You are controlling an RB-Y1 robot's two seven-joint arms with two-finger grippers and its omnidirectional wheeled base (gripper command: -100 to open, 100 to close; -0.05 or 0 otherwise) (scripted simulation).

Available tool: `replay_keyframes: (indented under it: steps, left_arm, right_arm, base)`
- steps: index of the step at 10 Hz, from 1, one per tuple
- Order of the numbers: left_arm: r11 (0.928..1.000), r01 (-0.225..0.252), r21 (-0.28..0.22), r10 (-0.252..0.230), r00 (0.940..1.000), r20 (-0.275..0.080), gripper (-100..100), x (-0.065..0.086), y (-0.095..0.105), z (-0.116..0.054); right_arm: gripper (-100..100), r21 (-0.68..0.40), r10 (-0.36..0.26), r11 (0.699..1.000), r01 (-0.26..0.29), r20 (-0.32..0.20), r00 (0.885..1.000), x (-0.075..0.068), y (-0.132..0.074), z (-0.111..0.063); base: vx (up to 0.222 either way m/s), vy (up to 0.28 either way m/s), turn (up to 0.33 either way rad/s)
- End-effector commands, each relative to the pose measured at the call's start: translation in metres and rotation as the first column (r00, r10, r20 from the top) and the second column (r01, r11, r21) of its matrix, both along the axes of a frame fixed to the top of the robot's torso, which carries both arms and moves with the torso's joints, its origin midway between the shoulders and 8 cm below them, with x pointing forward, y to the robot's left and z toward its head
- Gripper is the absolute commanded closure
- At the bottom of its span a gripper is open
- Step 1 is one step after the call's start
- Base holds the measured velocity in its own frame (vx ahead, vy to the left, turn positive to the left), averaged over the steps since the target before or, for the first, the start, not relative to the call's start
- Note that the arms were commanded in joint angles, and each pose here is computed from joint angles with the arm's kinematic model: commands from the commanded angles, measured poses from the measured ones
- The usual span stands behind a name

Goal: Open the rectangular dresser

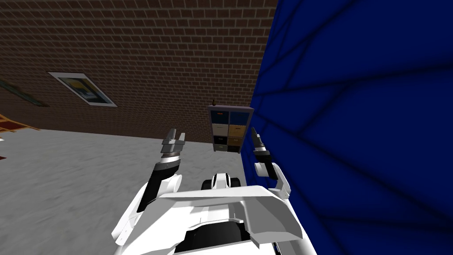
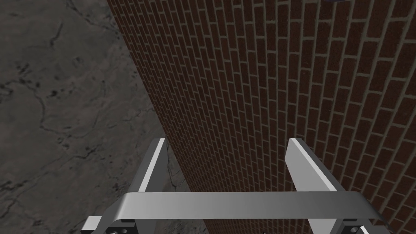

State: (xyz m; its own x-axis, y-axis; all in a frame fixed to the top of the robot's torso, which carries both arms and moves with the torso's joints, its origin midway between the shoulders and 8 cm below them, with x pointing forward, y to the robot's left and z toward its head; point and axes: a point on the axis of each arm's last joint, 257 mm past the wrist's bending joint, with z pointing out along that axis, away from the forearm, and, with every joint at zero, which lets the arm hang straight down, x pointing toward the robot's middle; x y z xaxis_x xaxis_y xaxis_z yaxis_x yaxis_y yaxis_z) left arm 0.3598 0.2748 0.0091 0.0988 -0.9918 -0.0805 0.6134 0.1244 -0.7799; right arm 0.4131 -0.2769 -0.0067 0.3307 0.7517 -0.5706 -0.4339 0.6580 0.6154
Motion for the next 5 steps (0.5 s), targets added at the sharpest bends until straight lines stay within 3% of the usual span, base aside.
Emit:
replay_keyframes:
  steps: [1, 2, 4, 5]
  left_arm:
    - [1.0, 0.0, 0.0, 0.0, 1.0, 0.0, 0, 0.0, 0.0, 0.0]
    - [1.0, 0.0, 0.0, 0.0, 1.0, 0.0, 0, 0.0, 0.0, 0.0]
    - [1.0, 0.0, 0.0, 0.0, 1.0, 0.0, 0, 0.0, 0.0, 0.0]
    - [1.0, 0.0, 0.0, 0.0, 1.0, 0.0, 0, 0.0, 0.0, 0.0]
  right_arm:
    - [-100, -0.098, -0.045, 0.994, 0.046, 0.008, 0.999, 0.011, 0.004, 0.004]
    - [-100, -0.149, -0.065, 0.987, 0.067, 0.015, 0.998, 0.021, 0.007, 0.009]
    - [-100, -0.179, -0.084, 0.98, 0.087, 0.02, 0.996, 0.021, 0.007, 0.009]
    - [-100, -0.238, -0.112, 0.964, 0.116, 0.032, 0.993, 0.031, 0.011, 0.014]
  base:
    - [0.023, 0.005, 0.019]
    - [0.029, 0.006, 0.036]
    - [0.017, 0.002, 0.009]
    - [0.017, 0.006, 0.036]
